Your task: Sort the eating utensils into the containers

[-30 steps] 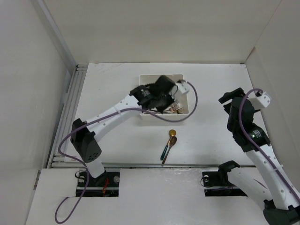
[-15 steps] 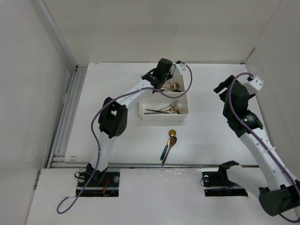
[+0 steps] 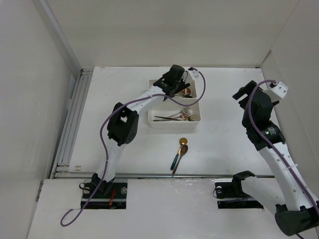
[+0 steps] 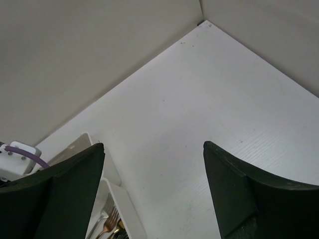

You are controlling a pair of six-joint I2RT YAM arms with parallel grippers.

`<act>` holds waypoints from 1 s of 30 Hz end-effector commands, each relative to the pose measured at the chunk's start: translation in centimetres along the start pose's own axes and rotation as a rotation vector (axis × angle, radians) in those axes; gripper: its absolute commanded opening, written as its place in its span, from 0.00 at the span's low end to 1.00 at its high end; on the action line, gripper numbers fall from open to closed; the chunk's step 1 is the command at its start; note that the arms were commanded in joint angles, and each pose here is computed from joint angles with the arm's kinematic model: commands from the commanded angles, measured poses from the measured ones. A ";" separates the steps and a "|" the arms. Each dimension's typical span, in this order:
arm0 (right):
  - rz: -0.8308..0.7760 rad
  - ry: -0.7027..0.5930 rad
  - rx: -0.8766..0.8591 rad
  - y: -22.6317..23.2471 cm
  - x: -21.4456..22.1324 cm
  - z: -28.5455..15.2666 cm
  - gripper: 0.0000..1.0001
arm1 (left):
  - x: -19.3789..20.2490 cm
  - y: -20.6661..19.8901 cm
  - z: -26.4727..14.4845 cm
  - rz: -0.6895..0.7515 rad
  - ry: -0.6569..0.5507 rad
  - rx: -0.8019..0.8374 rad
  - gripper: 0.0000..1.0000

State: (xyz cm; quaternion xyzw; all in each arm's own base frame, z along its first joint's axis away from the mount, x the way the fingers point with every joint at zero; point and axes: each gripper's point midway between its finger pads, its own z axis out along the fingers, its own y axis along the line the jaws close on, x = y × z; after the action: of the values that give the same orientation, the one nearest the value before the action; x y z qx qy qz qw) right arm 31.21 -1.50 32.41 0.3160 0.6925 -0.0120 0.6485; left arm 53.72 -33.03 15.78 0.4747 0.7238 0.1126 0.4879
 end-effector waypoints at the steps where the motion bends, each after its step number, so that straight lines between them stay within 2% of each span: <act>1: 0.012 -0.054 -0.002 -0.2 -1.9 -0.5 0.85 | -3.5 3.1 -5.0 -0.094 -0.090 -0.003 0.63; 2: 0.012 -0.054 -0.002 -0.2 -1.9 -0.5 0.85 | -3.8 3.4 -5.4 -0.112 -0.099 -0.009 0.70; 5: 0.016 -0.059 -0.027 0.0 -2.3 -0.9 0.85 | -5.0 4.8 -7.5 -0.228 -0.092 -0.045 0.70; 7: 0.024 -0.062 -0.041 -0.1 -2.6 -1.5 0.85 | -7.0 6.2 -10.4 -0.311 -0.109 -0.047 0.63; 9: 0.022 -0.055 -0.048 -0.3 -2.4 -1.9 0.85 | -9.5 3.9 -13.9 -0.387 -0.162 0.086 0.59; 10: 0.024 -0.054 -0.058 -0.5 -2.6 -2.3 0.85 | -8.4 1.0 -14.6 -0.387 -0.122 0.174 0.57; 11: 0.019 -0.049 -0.055 -0.8 -2.3 -2.5 0.85 | -8.7 -2.3 -17.8 -0.371 -0.124 0.313 0.55; 12: 0.034 -0.045 -0.064 -0.8 -2.4 -2.7 0.85 | -7.7 -5.1 -19.0 -0.385 -0.083 0.388 0.55; 13: 0.028 -0.039 -0.061 -1.4 -2.1 -3.2 0.85 | -6.5 -7.8 -20.3 -0.375 -0.041 0.458 0.55; 14: 0.045 -0.040 -0.062 -1.5 -2.2 -3.5 0.85 | -2.1 -12.7 -20.9 -0.328 0.076 0.558 0.55; 15: 0.051 -0.036 -0.060 -1.8 -2.0 -3.6 0.85 | -2.2 -15.7 -24.0 -0.294 0.059 0.644 0.54; 17: 0.058 -0.044 -0.065 -2.4 -2.1 -4.3 0.85 | 1.8 -20.3 -25.8 -0.237 0.147 0.726 0.54; 18: 0.050 -0.035 -0.059 -2.7 -1.7 -4.4 0.85 | 1.7 -22.2 -27.4 -0.199 0.131 0.768 0.54; 23: 0.051 -0.006 -0.063 -3.6 -0.9 -5.4 0.85 | 5.7 -26.8 -26.8 -0.157 0.227 0.758 0.54; 30: 0.066 -0.019 -0.050 -4.6 -1.9 -6.6 0.85 | 8.6 -30.3 -23.7 -0.215 0.382 0.703 0.49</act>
State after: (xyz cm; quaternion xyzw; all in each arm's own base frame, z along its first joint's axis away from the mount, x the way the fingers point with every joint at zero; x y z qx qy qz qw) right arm 24.06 -2.64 32.87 0.3139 0.6809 0.0259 0.6612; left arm 15.43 -33.69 2.99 0.5407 0.8238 -0.1016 0.1365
